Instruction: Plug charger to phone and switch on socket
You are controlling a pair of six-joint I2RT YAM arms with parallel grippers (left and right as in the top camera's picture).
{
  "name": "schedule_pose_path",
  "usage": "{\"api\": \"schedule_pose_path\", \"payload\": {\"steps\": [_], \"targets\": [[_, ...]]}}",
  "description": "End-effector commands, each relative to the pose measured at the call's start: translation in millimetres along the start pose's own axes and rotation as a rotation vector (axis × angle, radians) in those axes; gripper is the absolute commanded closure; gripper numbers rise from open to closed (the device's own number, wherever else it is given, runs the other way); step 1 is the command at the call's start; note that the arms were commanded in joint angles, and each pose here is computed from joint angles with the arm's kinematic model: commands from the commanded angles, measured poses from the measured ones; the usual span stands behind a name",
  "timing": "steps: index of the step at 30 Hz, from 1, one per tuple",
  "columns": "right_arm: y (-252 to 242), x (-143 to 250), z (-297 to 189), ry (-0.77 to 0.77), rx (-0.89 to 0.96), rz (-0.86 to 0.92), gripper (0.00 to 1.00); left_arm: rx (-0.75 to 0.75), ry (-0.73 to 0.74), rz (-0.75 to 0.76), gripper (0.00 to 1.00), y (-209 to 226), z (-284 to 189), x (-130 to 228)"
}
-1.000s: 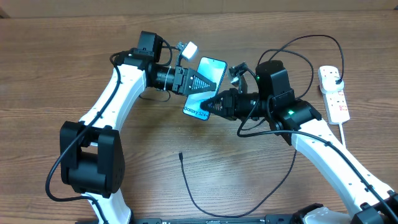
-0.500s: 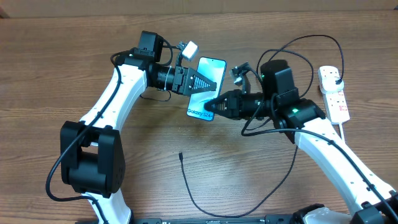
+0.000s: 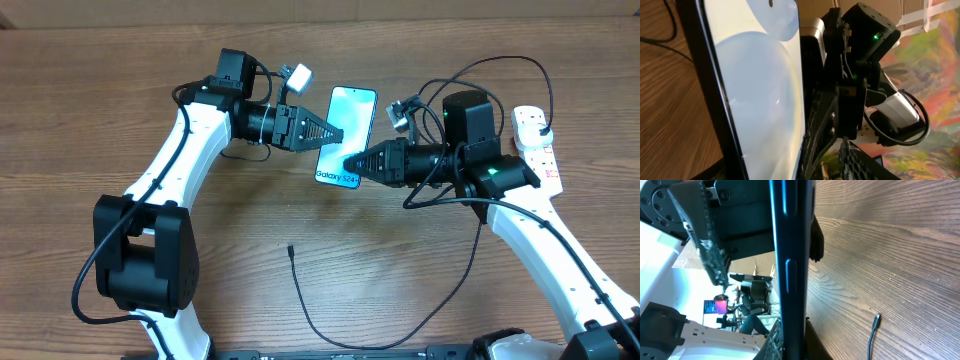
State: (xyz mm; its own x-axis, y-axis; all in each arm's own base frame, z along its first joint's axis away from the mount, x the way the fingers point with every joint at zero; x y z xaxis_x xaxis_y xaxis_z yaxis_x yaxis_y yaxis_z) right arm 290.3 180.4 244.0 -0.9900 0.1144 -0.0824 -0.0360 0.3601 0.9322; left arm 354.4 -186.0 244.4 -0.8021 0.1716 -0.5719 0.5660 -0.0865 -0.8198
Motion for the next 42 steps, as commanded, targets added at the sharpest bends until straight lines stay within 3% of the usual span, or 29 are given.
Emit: {"api": "schedule_pose_path", "payload": {"steps": [1, 20, 22, 27, 37, 39, 42], "targets": [[5.5, 5.3, 3.5, 0.027, -0.016, -0.040, 0.96, 0.031, -0.019, 0.027, 0.43, -15.2, -3.8, -9.3], [6.4, 5.9, 4.2, 0.031, -0.020, -0.044, 0.96, 0.058, 0.019, 0.011, 0.46, -18.7, 13.4, -5.1], [6.5, 6.0, 4.2, 0.031, -0.020, -0.043, 0.96, 0.058, 0.018, 0.011, 0.50, -18.7, 13.4, -5.1], [5.0, 7.3, 4.2, 0.037, -0.015, -0.030, 0.96, 0.057, 0.018, 0.011, 0.70, -18.6, 13.3, -5.1], [1.1, 11.0, 4.1, 0.051, 0.001, 0.004, 0.94, 0.057, 0.019, 0.001, 0.80, -18.7, 13.4, -4.9], [1.1, 11.0, 4.1, 0.051, 0.001, 0.004, 0.89, 0.058, 0.019, -0.001, 0.87, -18.8, 13.4, -4.8], [0.7, 10.0, 3.1, 0.046, 0.002, 0.005, 0.89, 0.058, 0.018, -0.001, 0.95, -18.8, 13.3, -4.8]]}}
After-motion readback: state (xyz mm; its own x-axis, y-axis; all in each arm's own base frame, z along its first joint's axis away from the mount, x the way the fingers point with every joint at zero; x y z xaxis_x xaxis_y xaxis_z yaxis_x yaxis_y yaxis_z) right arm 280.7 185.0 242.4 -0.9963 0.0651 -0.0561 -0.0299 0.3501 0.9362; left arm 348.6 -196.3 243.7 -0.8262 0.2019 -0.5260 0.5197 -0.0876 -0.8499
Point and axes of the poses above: each gripper's point midway between its finger pads, its own z axis out along the fingers, its own y axis along the line the jaws close on, x = y × z, the point moved 6 cm from there along -z, back along the fingers, and after that the axes turned 13 degrees about z, right-handed, at the moved point
